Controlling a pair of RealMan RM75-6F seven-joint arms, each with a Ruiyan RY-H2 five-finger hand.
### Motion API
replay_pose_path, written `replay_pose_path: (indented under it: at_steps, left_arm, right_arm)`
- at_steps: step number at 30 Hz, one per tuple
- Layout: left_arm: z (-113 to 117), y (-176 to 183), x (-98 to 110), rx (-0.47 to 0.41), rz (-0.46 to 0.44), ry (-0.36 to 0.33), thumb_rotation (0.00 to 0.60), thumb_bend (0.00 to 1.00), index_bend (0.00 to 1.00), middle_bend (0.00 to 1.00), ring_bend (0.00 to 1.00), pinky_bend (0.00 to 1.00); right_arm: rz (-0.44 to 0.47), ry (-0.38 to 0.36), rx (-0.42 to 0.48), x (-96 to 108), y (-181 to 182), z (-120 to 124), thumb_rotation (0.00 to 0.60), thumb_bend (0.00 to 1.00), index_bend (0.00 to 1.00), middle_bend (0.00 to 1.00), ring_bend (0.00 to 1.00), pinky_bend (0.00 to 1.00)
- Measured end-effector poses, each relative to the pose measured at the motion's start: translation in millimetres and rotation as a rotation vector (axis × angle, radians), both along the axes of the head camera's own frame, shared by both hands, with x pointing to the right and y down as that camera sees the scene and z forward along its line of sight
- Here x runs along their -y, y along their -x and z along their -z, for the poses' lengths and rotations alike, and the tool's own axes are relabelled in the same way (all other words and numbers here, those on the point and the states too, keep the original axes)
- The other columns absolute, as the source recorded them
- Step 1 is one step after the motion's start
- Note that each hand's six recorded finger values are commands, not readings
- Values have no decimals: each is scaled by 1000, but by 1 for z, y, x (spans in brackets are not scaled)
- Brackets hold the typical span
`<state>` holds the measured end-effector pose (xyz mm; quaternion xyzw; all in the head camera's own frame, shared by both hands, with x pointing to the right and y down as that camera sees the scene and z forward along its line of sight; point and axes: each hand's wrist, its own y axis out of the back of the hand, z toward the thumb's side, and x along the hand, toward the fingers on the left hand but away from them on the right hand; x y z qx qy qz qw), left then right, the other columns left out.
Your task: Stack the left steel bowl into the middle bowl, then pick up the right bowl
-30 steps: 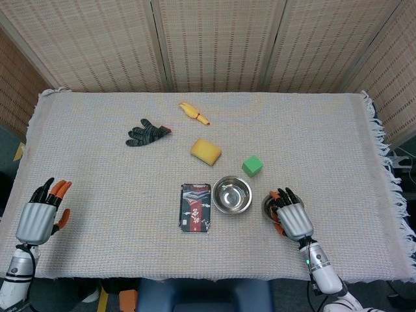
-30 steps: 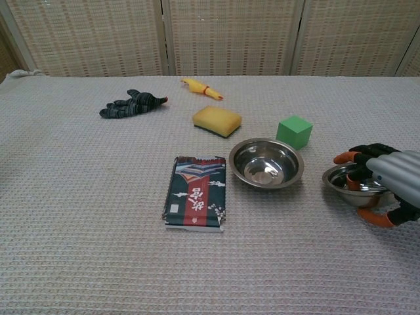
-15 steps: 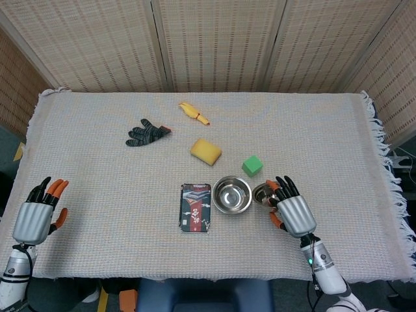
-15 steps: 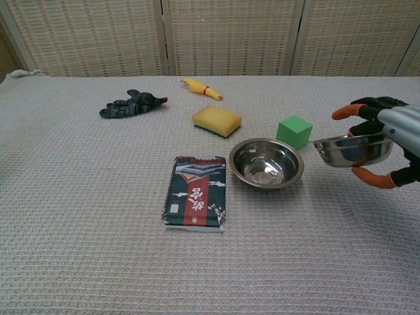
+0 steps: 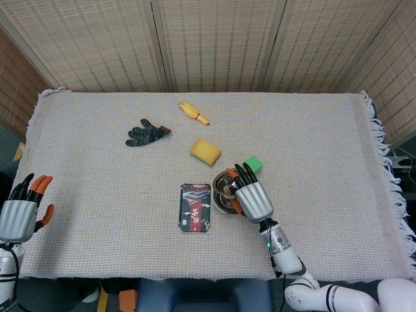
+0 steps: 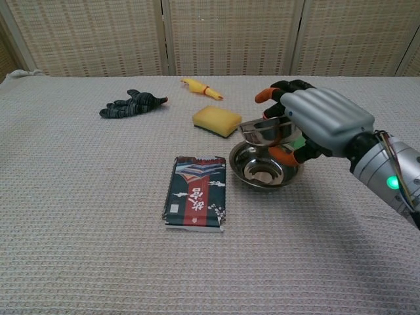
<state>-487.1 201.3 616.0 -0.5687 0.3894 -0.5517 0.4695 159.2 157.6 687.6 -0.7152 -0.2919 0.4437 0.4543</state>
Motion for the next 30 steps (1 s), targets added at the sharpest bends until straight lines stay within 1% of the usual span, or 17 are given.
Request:
replay_pose_path:
  at_steps: [1,2,3,4,6,8,10,13,16,18,19,21,22,24,25,27,30]
  left_arm:
    - [1,2,0,2,2,-3,600,416,111,127,48,205]
    - [3,3,0,5,5,-7,600,416,111,128,49,205]
    - [4,4,0,5,8,-9,600,416,111,128,48,204]
    - [5,5,0,4,10,-11,600,416,111,128,48,204]
    - [5,4,-1,0,15,-9,600,415,111,128,50,205]
    - [4,2,-2,-3,13,-4,600,415,111,127,50,205]
    - [4,-1,-3,2,3,-3,600,415,111,127,50,204]
    - [5,-7,-4,5,-10,-8,600,415,110,125,51,204]
    - [9,-11,-6,-3,-12,-10,600,416,110,124,51,204]
    - [12,-11,-11,-8,-7,5,600,416,110,124,51,204]
    - [13,-11,-14,-12,-5,18,600,417,110,124,51,202]
    - [16,-10,-24,-23,7,57,600,417,111,121,48,176]
    - [18,-9,-30,-28,16,76,600,416,111,117,46,163]
    - [22,-7,-44,-38,48,121,600,416,107,98,31,133]
    - [24,-5,-52,-41,67,138,600,416,99,90,25,127]
    - [29,-1,-66,-24,95,171,600,415,77,76,12,118]
    - [36,0,-73,-3,98,178,600,414,71,73,7,117]
  right_arm:
    - [6,17,-21,-2,1,-5,600,423,310,116,0,0]
    - [11,29,-33,-4,1,-8,600,380,203,87,0,0]
    - [15,40,-40,-6,1,-10,600,356,160,75,0,0]
    - [21,53,-43,-9,1,-10,600,301,83,52,0,0]
    - [30,80,-44,-14,0,-9,600,235,16,22,0,0]
    - [47,117,-57,-20,-5,-8,600,179,0,1,0,0]
    - [59,154,-73,-26,-13,-4,600,150,0,0,0,0]
    - [61,191,-81,-33,-27,8,600,142,0,0,0,0]
    - [30,188,-107,-37,-57,25,600,142,0,0,0,0]
    - [-9,171,-134,-39,-83,37,600,142,0,0,0,0]
    - [-42,158,-160,-42,-102,46,600,141,0,0,0,0]
    - [-99,142,-213,-50,-135,59,600,141,0,0,0,0]
    - [-142,136,-254,-57,-157,68,600,141,0,0,0,0]
    - [-209,136,-308,-73,-188,81,600,141,0,0,0,0]
    - [-255,142,-336,-85,-205,88,600,141,0,0,0,0]
    - [-320,152,-359,-102,-226,98,600,141,0,0,0,0]
    - [-396,173,-359,-120,-251,110,600,141,0,0,0,0]
